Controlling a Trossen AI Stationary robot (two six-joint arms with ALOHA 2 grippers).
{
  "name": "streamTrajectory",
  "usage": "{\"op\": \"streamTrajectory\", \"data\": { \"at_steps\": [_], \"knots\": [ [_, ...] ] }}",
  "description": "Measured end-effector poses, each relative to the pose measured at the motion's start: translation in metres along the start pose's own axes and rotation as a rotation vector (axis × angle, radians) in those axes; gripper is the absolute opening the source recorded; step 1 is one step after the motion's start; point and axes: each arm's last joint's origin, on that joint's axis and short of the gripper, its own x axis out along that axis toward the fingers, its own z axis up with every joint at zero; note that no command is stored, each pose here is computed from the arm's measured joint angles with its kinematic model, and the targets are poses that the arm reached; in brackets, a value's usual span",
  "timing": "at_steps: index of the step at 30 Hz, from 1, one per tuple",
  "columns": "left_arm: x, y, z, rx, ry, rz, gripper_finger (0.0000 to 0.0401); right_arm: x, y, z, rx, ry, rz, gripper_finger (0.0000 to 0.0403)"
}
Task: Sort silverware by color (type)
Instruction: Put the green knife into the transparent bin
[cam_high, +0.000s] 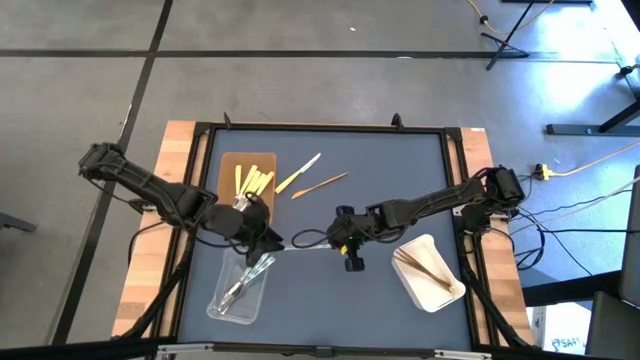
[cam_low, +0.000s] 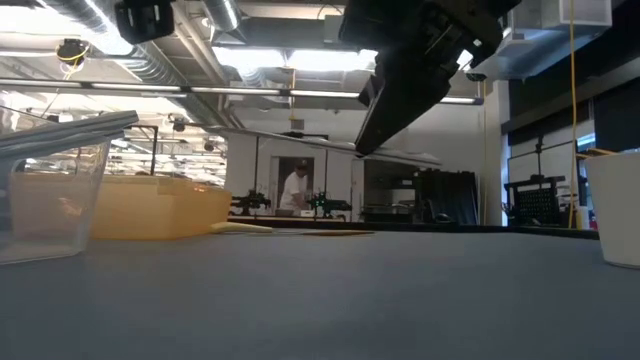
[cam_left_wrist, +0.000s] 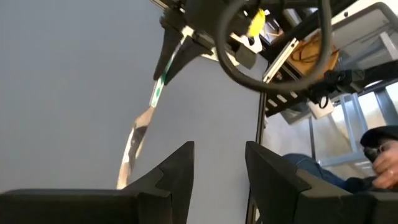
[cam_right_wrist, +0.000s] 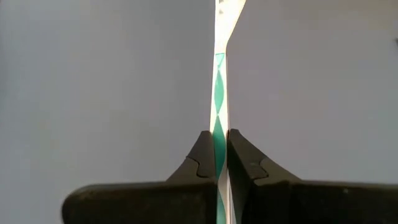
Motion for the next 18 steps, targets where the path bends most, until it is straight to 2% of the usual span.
{"op": "streamTrajectory", "data": {
  "at_steps": [18],
  "knots": [
    [0.012, 0.034, 0.033, -0.110, -0.011, 0.060, 0.0137, 0.000, 0.000, 0.004, -0.324, -0.043, -0.004, 0.0001]
  ]
}}
